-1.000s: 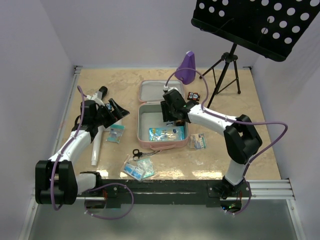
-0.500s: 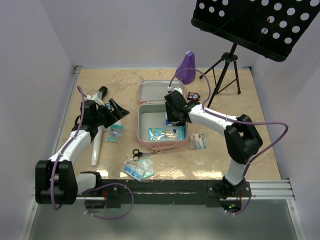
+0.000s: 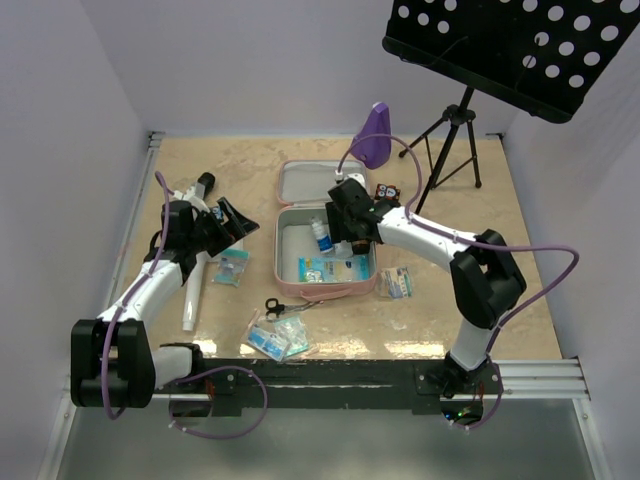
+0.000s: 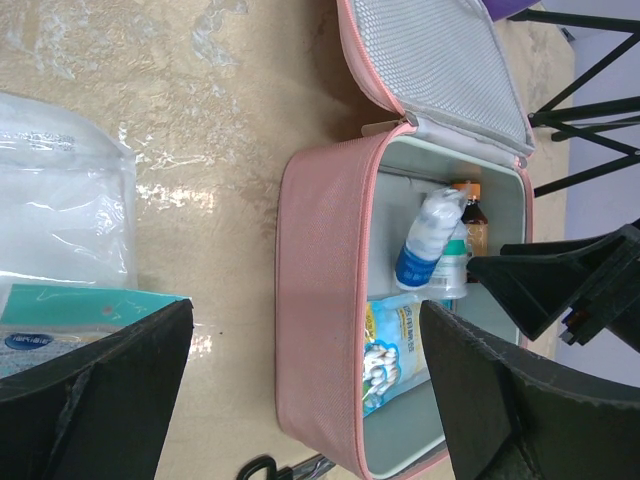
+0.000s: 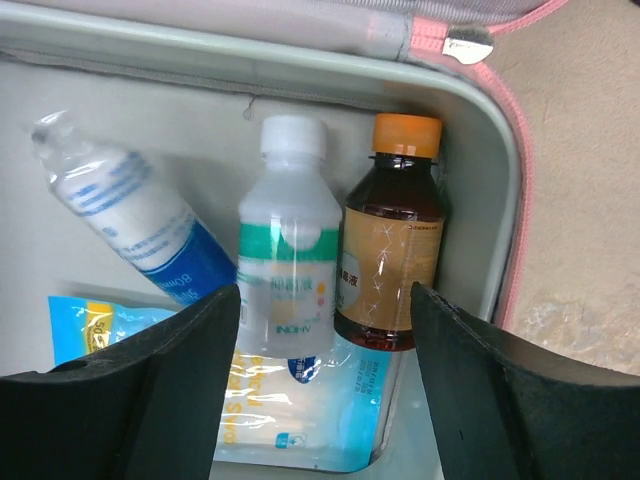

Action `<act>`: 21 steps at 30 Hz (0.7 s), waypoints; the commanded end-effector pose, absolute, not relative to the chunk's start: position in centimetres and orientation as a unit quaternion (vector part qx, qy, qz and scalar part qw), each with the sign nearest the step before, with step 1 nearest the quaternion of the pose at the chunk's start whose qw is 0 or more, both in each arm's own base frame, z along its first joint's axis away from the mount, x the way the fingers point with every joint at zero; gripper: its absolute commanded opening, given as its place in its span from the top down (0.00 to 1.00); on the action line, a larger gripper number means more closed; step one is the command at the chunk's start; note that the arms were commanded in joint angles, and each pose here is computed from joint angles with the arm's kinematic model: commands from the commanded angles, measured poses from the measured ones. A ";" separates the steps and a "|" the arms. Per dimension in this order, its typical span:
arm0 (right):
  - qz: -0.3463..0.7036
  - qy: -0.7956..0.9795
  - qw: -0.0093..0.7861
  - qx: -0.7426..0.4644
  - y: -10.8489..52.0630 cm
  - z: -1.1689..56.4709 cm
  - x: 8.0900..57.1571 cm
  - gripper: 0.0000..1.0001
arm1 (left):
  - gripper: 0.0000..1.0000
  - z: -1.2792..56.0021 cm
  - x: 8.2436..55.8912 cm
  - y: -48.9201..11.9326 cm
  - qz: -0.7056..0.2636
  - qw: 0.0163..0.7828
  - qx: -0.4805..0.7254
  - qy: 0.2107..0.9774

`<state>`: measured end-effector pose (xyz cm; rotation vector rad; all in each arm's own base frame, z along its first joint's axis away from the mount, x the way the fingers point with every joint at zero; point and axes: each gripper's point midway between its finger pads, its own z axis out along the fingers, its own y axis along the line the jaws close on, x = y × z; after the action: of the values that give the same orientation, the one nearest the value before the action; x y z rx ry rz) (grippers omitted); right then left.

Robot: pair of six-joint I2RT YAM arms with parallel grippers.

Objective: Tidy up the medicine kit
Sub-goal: Adjust the pill bottle in the medicine box.

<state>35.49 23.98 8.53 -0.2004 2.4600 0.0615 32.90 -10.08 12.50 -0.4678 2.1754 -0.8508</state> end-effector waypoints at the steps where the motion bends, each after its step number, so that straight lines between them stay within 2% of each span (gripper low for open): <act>1: 0.073 0.916 0.388 -0.069 25.4 15.2 36.6 0.34 | 0.00 12.6 33.2 -10.0 -0.331 0.381 -0.176 0.845; 5: 0.100 0.914 0.382 -0.089 26.8 16.0 35.9 0.51 | 0.00 12.7 33.2 -10.1 -0.333 0.381 -0.174 0.845; 14: 0.100 0.929 0.330 -0.135 25.8 12.7 32.5 0.85 | 0.00 12.5 33.1 -10.0 -0.330 0.379 -0.174 0.847; 16: 0.099 0.932 0.319 -0.143 25.5 11.9 31.6 0.97 | 0.00 12.5 33.1 -10.1 -0.330 0.379 -0.173 0.847; 17: 0.098 0.934 0.312 -0.146 25.3 11.4 31.2 1.00 | 0.00 12.5 33.1 -10.0 -0.330 0.379 -0.175 0.847; 21: 0.089 0.939 0.296 -0.151 24.8 9.3 30.5 1.00 | 0.00 12.4 33.1 -10.1 -0.332 0.378 -0.175 0.847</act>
<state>31.32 24.82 9.63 -0.3588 2.4989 0.2181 32.88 -10.08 12.31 -0.4708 2.1806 -0.8503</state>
